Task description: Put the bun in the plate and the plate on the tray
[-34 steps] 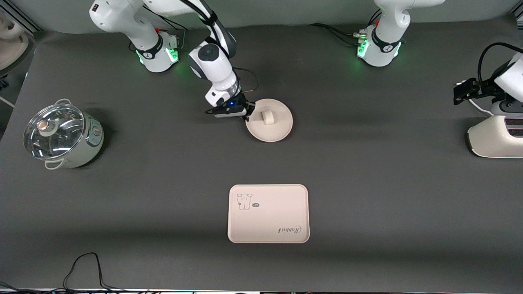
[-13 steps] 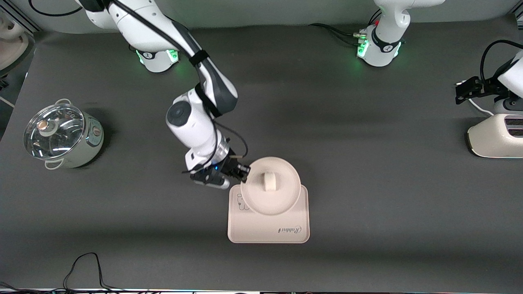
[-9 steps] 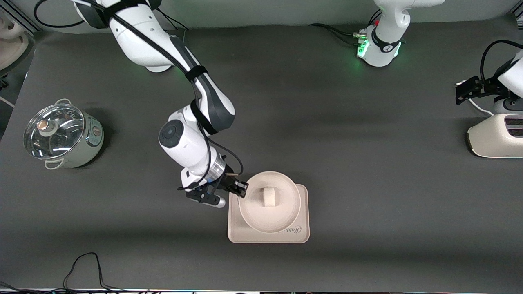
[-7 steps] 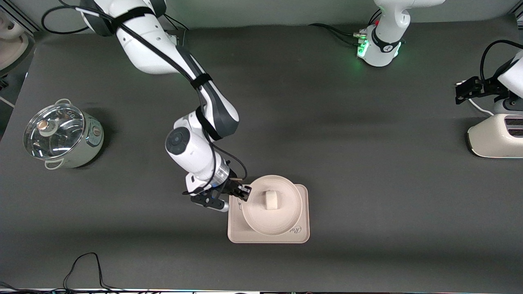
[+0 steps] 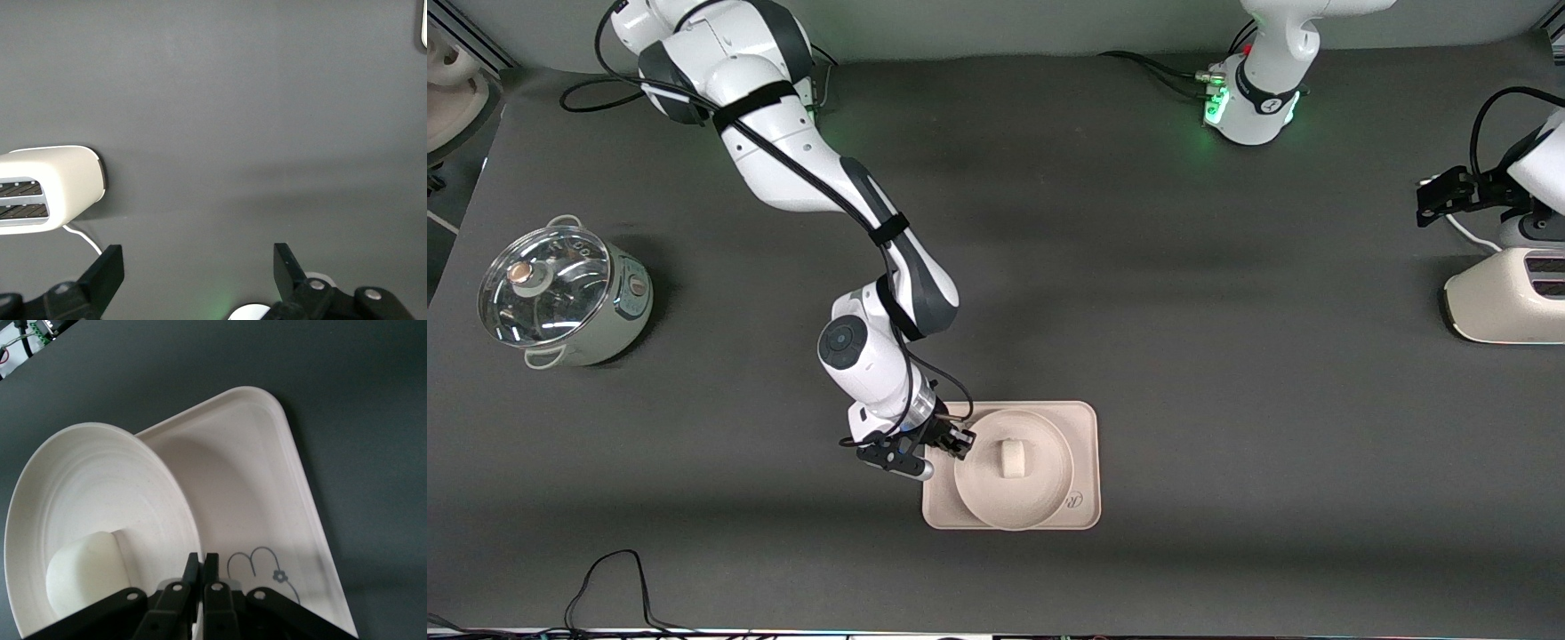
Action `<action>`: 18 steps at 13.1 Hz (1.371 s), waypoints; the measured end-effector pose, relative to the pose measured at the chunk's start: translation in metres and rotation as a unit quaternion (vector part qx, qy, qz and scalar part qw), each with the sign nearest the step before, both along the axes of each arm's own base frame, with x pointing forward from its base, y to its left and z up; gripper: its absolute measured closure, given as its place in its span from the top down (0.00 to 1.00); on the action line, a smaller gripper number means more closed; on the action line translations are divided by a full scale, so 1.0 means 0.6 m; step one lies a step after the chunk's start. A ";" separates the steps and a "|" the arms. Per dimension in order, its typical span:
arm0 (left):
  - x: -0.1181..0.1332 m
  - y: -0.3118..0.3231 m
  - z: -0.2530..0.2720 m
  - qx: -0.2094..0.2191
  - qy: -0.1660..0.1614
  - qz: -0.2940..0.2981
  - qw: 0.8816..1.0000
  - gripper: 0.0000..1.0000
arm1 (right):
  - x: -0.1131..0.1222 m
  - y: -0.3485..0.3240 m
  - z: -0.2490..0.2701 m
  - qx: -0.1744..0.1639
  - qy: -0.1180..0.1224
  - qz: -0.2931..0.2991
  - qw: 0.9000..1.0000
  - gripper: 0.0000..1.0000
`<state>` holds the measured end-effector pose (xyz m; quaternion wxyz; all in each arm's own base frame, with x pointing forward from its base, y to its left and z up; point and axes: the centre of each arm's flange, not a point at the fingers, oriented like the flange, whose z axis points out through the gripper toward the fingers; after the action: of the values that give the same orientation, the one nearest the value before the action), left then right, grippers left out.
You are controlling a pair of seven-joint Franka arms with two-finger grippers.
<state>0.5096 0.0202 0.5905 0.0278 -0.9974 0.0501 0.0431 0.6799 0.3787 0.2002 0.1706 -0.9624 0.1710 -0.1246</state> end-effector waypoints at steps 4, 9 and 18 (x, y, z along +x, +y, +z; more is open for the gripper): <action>-0.001 -0.003 0.002 0.000 -0.001 -0.002 1.000 1.00 | -0.007 0.003 -0.039 -0.005 0.001 0.001 1.000 0.05; -0.001 -0.006 0.002 0.000 -0.001 -0.003 1.000 1.00 | -0.003 0.010 -0.028 0.000 -0.005 0.002 1.000 0.38; -0.001 -0.009 0.001 0.000 -0.001 -0.005 1.000 1.00 | -0.005 -0.063 0.312 -0.072 0.098 0.061 0.991 1.00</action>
<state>0.5092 0.0150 0.5912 0.0281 -0.9972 0.0548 0.0421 0.6769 0.3411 0.3874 0.0901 -0.9884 0.1181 -0.0307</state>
